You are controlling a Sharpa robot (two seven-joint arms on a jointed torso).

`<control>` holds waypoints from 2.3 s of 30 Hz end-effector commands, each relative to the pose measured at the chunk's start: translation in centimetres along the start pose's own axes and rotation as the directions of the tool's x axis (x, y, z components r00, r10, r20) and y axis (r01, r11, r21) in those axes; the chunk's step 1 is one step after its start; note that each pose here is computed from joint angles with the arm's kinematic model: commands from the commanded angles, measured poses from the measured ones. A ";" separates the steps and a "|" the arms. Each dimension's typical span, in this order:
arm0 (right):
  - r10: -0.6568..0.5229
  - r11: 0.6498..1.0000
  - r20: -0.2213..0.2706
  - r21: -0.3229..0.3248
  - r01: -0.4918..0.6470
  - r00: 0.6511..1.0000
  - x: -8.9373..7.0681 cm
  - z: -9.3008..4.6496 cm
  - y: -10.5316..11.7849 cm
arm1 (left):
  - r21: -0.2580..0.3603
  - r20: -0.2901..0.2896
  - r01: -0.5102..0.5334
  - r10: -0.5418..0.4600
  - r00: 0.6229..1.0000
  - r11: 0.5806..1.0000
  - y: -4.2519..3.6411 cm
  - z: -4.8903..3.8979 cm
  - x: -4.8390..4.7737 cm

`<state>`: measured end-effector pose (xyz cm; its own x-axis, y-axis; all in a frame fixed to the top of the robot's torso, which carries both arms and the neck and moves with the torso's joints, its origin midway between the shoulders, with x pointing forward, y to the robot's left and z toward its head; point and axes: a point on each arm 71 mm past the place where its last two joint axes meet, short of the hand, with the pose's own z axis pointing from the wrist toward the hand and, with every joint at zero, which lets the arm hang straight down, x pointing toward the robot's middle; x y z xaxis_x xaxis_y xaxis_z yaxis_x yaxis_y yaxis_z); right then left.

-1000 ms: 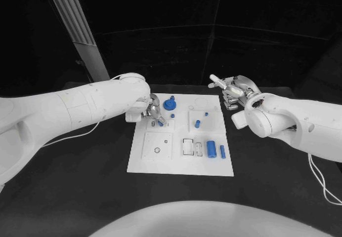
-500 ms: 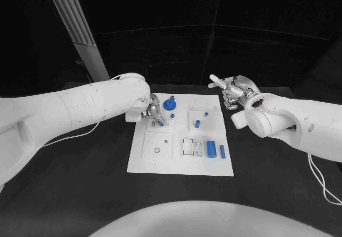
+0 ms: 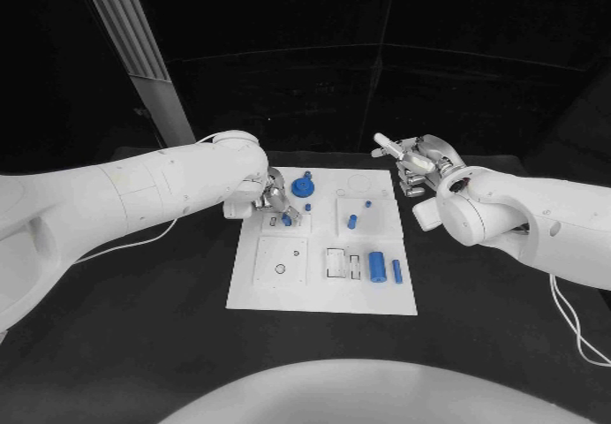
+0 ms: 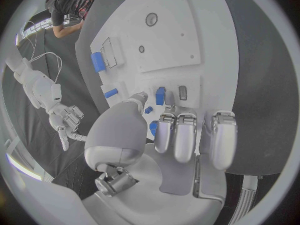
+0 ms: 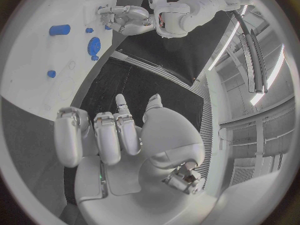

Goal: Assemble the parts on the task board

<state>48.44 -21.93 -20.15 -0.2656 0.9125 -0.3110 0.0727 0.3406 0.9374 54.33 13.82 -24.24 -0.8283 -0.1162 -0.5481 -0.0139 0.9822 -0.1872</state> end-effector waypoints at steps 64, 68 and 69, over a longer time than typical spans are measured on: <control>0.000 1.000 -0.012 -0.002 0.000 1.000 0.3 0.1 0.2 | 0.005 -0.017 -0.006 0.006 1.000 1.000 0.13 0.36 0.72; 0.000 1.000 -0.012 -0.002 0.000 1.000 0.3 0.1 0.2 | 0.006 -0.018 -0.006 0.006 1.000 1.000 0.15 0.36 0.72; 0.000 1.000 -0.012 -0.002 0.000 1.000 0.3 0.1 0.2 | 0.007 -0.018 -0.006 0.006 1.000 1.000 0.15 0.36 0.72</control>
<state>48.48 -21.68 -20.21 -0.2706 0.9116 -0.3094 0.0760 0.3407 0.9371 54.17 13.77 -24.58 -0.8284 -0.1198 -0.5471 -0.0076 0.9792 -0.2028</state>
